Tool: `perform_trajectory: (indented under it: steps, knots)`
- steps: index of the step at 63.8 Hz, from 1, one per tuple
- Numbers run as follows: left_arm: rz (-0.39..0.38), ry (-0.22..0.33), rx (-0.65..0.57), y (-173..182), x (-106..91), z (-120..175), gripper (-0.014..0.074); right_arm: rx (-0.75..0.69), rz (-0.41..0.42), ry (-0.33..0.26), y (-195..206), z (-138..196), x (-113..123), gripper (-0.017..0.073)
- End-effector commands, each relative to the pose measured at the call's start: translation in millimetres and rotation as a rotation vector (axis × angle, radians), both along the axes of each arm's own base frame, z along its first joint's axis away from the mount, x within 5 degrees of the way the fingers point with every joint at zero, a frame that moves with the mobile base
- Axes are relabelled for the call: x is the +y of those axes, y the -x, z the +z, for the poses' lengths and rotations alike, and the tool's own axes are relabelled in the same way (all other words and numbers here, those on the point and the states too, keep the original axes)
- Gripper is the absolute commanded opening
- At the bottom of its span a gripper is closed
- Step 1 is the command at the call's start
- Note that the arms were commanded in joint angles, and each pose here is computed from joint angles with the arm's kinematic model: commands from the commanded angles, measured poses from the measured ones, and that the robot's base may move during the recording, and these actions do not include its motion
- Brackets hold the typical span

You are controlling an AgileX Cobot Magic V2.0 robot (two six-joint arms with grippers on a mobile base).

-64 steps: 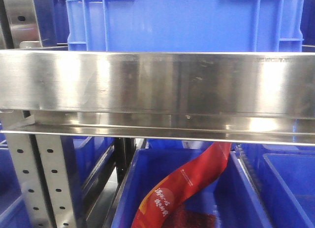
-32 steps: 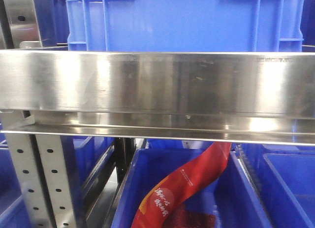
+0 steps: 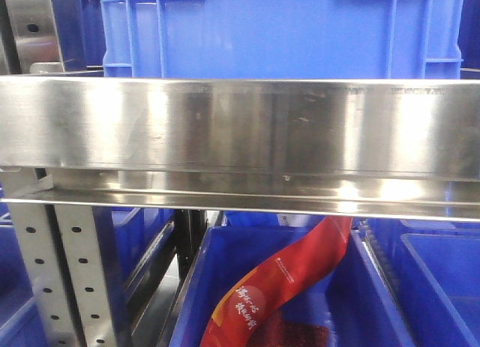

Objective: Grab PVC pipe and place in blue bin

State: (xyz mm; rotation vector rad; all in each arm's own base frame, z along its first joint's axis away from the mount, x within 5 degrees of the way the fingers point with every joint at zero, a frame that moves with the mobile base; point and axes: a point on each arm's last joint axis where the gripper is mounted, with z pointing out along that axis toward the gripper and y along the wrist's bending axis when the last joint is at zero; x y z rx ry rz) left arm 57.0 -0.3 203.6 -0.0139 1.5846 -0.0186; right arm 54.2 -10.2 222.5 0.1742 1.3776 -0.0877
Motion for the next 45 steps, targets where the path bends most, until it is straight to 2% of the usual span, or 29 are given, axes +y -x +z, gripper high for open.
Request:
perform_trajectory:
  steps: [1, 45]
  knots:
    - [0.005, -0.003, -0.02, 0.5, 0.3, 2.2, -0.0111, -0.019, -0.006, 0.009, 0.6, 1.2, -0.2, -0.0162]
    - [0.005, -0.003, -0.02, 0.5, 0.3, 2.2, -0.0111, -0.019, -0.006, 0.009, 0.6, 1.2, -0.2, -0.0162]
